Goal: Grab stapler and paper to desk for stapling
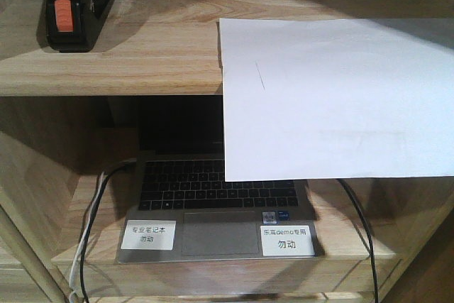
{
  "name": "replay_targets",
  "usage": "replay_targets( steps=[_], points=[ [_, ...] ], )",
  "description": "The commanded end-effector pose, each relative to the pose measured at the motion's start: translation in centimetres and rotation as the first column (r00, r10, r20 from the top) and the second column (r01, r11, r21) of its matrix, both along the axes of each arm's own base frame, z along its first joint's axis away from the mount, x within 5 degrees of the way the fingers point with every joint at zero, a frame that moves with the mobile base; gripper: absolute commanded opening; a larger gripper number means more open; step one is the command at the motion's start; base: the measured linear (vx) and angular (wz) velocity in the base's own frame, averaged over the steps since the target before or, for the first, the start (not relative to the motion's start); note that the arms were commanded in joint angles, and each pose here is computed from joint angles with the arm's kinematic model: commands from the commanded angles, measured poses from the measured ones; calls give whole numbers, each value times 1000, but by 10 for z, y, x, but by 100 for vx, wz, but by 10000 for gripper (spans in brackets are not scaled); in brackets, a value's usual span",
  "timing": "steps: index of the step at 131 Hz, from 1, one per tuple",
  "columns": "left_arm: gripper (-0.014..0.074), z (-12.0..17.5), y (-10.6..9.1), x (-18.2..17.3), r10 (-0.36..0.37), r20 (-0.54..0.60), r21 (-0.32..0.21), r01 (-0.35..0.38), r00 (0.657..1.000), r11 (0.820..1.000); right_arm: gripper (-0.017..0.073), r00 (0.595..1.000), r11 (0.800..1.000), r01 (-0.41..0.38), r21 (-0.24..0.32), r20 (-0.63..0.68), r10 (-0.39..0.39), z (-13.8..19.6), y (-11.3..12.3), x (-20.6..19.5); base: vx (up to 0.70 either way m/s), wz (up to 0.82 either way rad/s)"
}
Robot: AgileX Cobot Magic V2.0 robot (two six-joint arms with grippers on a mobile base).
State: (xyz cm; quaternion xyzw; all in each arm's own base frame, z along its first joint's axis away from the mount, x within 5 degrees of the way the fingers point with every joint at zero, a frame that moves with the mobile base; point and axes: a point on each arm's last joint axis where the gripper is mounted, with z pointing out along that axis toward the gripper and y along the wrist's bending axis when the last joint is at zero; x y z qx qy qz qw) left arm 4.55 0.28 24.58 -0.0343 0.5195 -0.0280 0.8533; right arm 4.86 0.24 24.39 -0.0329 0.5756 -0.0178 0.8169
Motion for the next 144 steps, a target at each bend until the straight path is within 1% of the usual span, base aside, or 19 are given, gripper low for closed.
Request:
replay_targets(
  steps=[1, 12, 21, 30, 42, 56, 62, 63, 64, 74, 76, 81, 86, 89, 99, 110, 122, 133, 144],
  points=[
    [-6, 47, 1, -21, 7, 239, -20, -2, 971, 1000, -6, 973, 999, 24, -44, 231, -14, 49, 0, -19, 0, 0],
    [-6, 78, 1, -35, 0, 292, -27, 8, 956, 1000, -6, 945, 999, 32, -44, 326, -16, 80, 0, -35, 0, 0],
    [-6, 105, 1, -48, -2, 330, -20, 9, 944, 1000, -6, 917, 999, 33, -35, 398, -16, 109, 0, -49, 0, 0],
    [-6, 133, 1, -60, -4, 377, -18, 12, 926, 1000, -6, 896, 999, 35, -29, 443, -18, 134, 0, -61, 0, 0],
    [-6, 174, 1, -74, 5, 441, -2, -5, 897, 1000, -6, 869, 999, 37, -24, 495, -21, 172, -1, -76, 0, 0],
    [-6, 215, 0, -83, 5, 487, 2, -7, 873, 1000, -6, 860, 999, 42, -20, 510, -26, 209, -1, -85, 0, 0],
    [-6, 230, 0, -84, 2, 487, 5, -5, 874, 1000, -6, 865, 999, 40, -15, 500, -27, 224, -2, -86, 0, 0],
    [-6, 232, 0, -82, 1, 473, 6, -4, 881, 1000, -6, 868, 999, 39, -13, 495, -28, 228, -2, -85, 0, 0],
    [-6, 234, 0, -84, 1, 481, 6, -4, 876, 1000, -6, 868, 999, 39, -12, 495, -27, 228, -2, -85, 0, 0],
    [-5, 256, -1, -82, -10, 425, 16, 4, 905, 1000, -6, 889, 1000, 25, 7, 456, -26, 253, -2, -81, 0, 0],
    [-3, 258, -2, -78, -13, 395, 18, 7, 918, 1000, -6, 897, 1000, 21, 14, 441, -25, 255, -3, -79, 0, 0],
    [-1, 268, -2, -74, -20, 350, 23, 13, 936, 1000, -6, 912, 1000, 15, 25, 410, -24, 264, -3, -74, 0, 0],
    [1, 273, -3, -69, -26, 306, 26, 19, 952, 999, -6, 926, 999, 18, 27, 377, -27, 271, -3, -68, 0, 0],
    [5, 275, -3, -63, -28, 252, 34, 20, 967, 999, -5, 933, 999, 20, 27, 360, -29, 274, -3, -65, 0, 0],
    [19, 281, -4, -48, -35, 145, 41, 29, 989, 999, 0, 959, 999, 27, 29, 281, -34, 283, -4, -48, 0, 0],
    [50, 281, -5, -31, -40, 52, 43, 38, 998, 998, 13, 982, 999, 35, 28, 187, -40, 282, -4, -29, 0, 0],
    [113, 275, -5, -14, -44, -34, 42, 46, 998, 998, 39, 997, 999, 43, 26, 65, -44, 275, -4, -5, 0, 0],
    [218, 269, -6, -1, -49, -126, 42, 54, 991, 998, 82, 997, 998, 52, 23, -60, -51, 266, -5, 14, 0, 0],
    [328, 263, -7, 7, -53, -205, 41, 62, 977, 997, 131, 988, 998, 57, 22, -146, -53, 258, -5, 26, 0, 0]
  ],
)
